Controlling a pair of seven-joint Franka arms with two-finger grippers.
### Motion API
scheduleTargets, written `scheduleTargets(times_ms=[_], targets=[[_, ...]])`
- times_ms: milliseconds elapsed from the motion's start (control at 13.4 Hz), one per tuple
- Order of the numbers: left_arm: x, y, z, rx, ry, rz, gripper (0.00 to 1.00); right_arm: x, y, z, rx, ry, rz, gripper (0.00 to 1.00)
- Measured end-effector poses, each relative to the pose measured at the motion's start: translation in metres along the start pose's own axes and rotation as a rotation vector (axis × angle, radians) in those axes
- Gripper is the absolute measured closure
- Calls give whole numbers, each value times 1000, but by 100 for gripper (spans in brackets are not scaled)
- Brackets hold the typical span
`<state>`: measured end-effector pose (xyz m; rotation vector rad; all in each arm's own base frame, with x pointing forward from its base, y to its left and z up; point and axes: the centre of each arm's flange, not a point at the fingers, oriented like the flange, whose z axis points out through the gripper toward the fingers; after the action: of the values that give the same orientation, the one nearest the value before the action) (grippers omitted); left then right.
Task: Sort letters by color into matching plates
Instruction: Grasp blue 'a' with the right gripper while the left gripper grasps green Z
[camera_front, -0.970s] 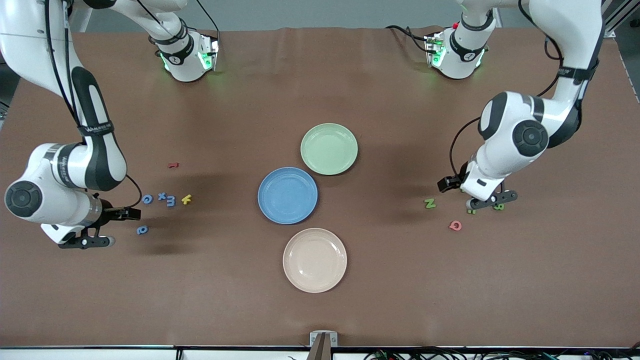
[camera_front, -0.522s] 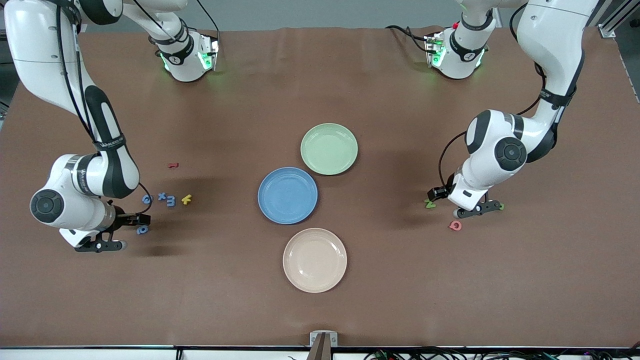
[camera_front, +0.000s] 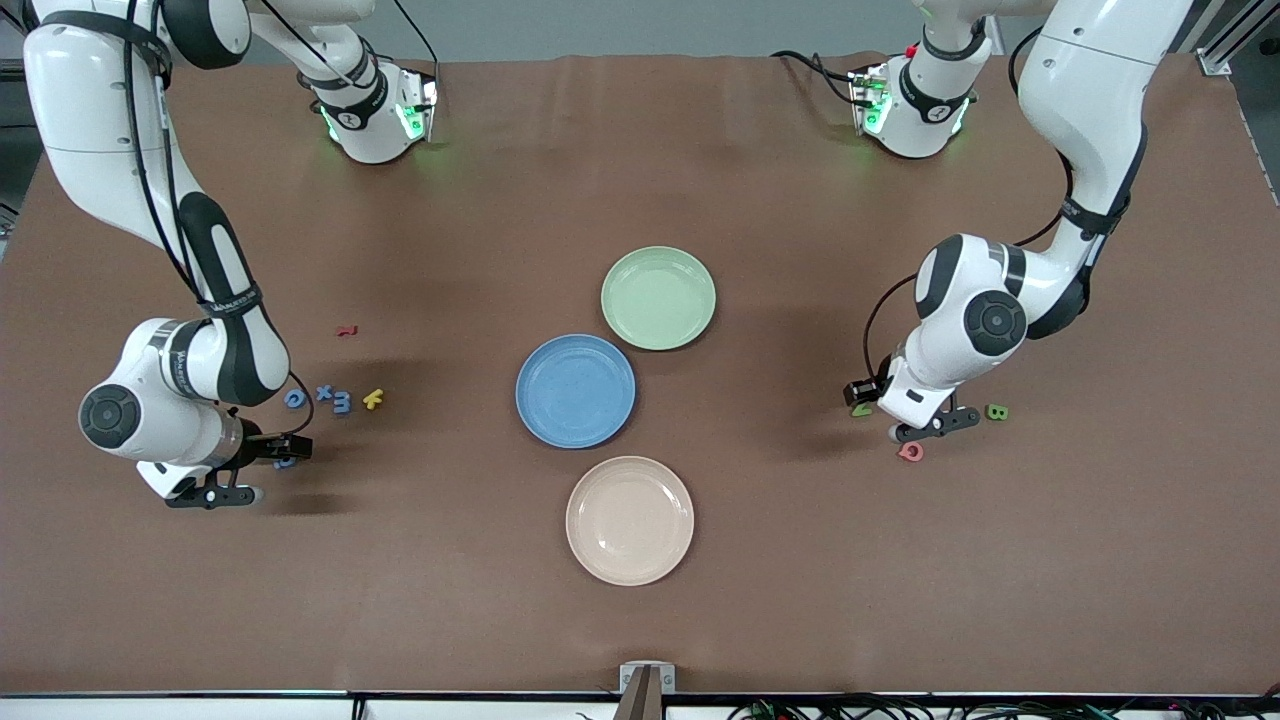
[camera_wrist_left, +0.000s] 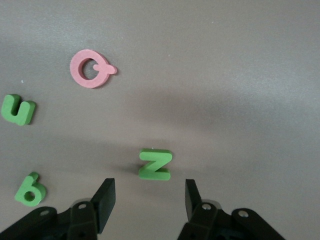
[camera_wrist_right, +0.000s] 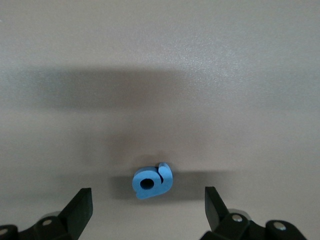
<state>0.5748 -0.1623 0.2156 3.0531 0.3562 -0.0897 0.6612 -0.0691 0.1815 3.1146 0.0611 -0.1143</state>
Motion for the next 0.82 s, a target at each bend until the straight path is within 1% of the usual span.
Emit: scheduleTargets(times_ms=[75, 149, 224, 299, 373, 448, 522, 597, 672, 746, 821], targets=[[1, 0, 4, -4, 3, -1, 35, 0, 0, 3, 0, 1, -1, 3], [2, 0, 10, -7, 1, -2, 35, 0, 0, 5, -1, -1, -2, 3], [3, 0, 16, -8, -2, -4, 36, 0, 0, 8, -1, -3, -4, 9], [3, -1, 21, -9, -5, -5, 37, 0, 0, 9, -1, -4, -8, 9], [4, -1, 25, -9, -7, -7, 37, 0, 0, 10, 0, -6, -11, 18], [5, -2, 27, -9, -9, -9, 37, 0, 0, 12, -1, -6, -12, 22], [5, -3, 29, -9, -10, -11, 37, 0, 0, 12, -1, -4, -15, 22], [5, -4, 31, -8, -13, -12, 37, 0, 0, 11, 0, -2, -17, 26], [5, -4, 33, -8, -13, -13, 38, 0, 0, 11, 0, -1, -19, 26], [5, -4, 34, -9, -12, -14, 38, 1, 0, 10, 1, 2, -19, 32], [6, -5, 36, -10, -12, -14, 38, 1, 0, 10, 1, 2, -19, 32]])
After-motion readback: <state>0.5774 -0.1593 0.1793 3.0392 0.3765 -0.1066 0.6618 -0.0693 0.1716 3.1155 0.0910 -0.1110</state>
